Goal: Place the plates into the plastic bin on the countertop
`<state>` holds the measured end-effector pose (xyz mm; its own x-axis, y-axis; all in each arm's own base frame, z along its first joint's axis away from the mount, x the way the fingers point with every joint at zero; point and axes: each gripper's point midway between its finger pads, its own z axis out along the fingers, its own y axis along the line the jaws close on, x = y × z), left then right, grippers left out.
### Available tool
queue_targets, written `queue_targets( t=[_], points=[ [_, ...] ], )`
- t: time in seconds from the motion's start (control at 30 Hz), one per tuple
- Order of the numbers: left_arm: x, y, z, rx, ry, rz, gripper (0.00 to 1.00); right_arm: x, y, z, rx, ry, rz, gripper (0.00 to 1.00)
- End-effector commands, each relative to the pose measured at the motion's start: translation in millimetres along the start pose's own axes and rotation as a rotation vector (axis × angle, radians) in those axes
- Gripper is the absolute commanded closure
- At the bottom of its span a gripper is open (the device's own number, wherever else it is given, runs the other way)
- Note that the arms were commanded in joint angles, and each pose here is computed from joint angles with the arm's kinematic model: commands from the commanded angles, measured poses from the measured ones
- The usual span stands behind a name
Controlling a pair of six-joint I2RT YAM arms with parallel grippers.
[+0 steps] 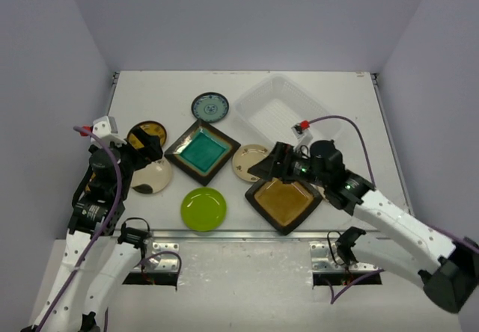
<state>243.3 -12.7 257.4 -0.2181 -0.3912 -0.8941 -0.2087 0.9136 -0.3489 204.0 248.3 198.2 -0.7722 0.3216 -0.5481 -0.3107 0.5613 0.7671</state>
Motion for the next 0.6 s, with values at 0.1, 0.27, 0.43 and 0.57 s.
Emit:
queue_targets(
  t=[0.1,0.27,0.43,0.57],
  points=[
    [-18.1,12.3,1.2,-0.078,-0.071,-0.034,0.0,8.9,24.7,89.1,0.115,-0.169,0.076,0.01],
    [-17.6,14.8,0.7,-0.085,-0.072,-0.037,0.0,18.9,13.9,136.5,0.239,-0.263,0.209,0.01],
    [-17.6,13.4,0.6,-0.078,-0.07,-0.038,0.0,19.0,-20.0,163.3,0.37,-0.349,0.273,0.01],
    [-18.2,12.7,-0.4,-0.072,-0.074,-0.038,0.0,33.0,-35.7,183.6,0.431,-0.314,0.321,0.01]
  ],
)
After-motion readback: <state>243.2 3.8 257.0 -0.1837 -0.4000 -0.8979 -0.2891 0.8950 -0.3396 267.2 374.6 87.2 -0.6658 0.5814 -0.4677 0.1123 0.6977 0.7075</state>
